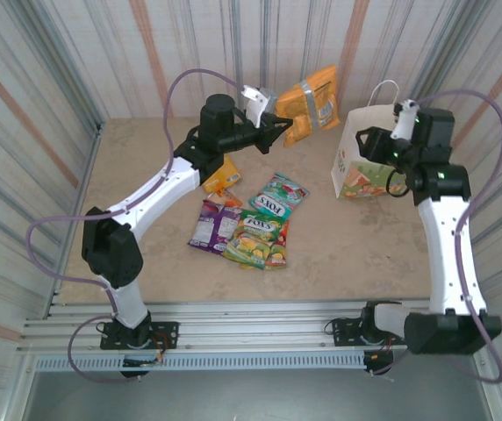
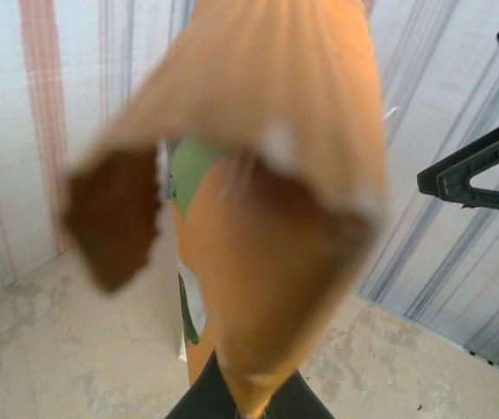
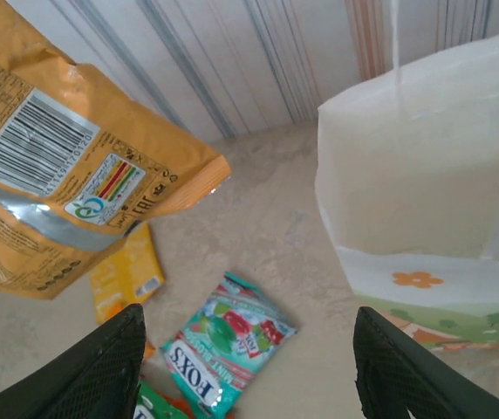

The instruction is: Place the snacks into the paper bag

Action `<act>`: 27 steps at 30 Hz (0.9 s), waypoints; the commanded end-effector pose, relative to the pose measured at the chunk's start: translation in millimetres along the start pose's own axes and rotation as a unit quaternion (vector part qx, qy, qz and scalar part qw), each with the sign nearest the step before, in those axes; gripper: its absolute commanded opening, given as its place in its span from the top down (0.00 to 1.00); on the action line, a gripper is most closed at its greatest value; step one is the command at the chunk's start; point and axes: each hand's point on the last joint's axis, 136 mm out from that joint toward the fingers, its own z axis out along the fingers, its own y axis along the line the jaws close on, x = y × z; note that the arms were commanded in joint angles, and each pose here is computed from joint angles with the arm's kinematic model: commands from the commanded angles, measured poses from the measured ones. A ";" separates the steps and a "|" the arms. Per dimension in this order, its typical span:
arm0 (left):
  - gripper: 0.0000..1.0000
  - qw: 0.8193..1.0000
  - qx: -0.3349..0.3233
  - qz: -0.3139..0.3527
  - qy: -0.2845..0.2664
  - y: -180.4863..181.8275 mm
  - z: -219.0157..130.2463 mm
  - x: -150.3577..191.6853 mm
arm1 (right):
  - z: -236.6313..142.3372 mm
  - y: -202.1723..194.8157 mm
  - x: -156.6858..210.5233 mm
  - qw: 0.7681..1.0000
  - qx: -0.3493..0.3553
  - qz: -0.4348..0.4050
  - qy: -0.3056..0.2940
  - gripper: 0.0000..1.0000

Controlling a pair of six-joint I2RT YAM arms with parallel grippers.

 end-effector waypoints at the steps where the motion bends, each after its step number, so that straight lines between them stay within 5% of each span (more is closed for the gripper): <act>1: 1.00 0.998 -0.053 0.018 -0.010 15.3 -24.6 -21.6 | 9.8 -15.6 18.6 0.994 0.072 -0.026 0.074 0.36; 18: 1.00 0.992 -0.124 0.001 0.011 50.2 -78.4 0.4 | 104.0 -33.8 13.4 0.967 0.119 -0.081 0.211 0.39; 27: 1.00 0.993 -0.120 -0.010 0.016 53.3 -82.7 4.9 | 134.6 -33.4 31.0 0.961 0.098 -0.054 0.252 0.54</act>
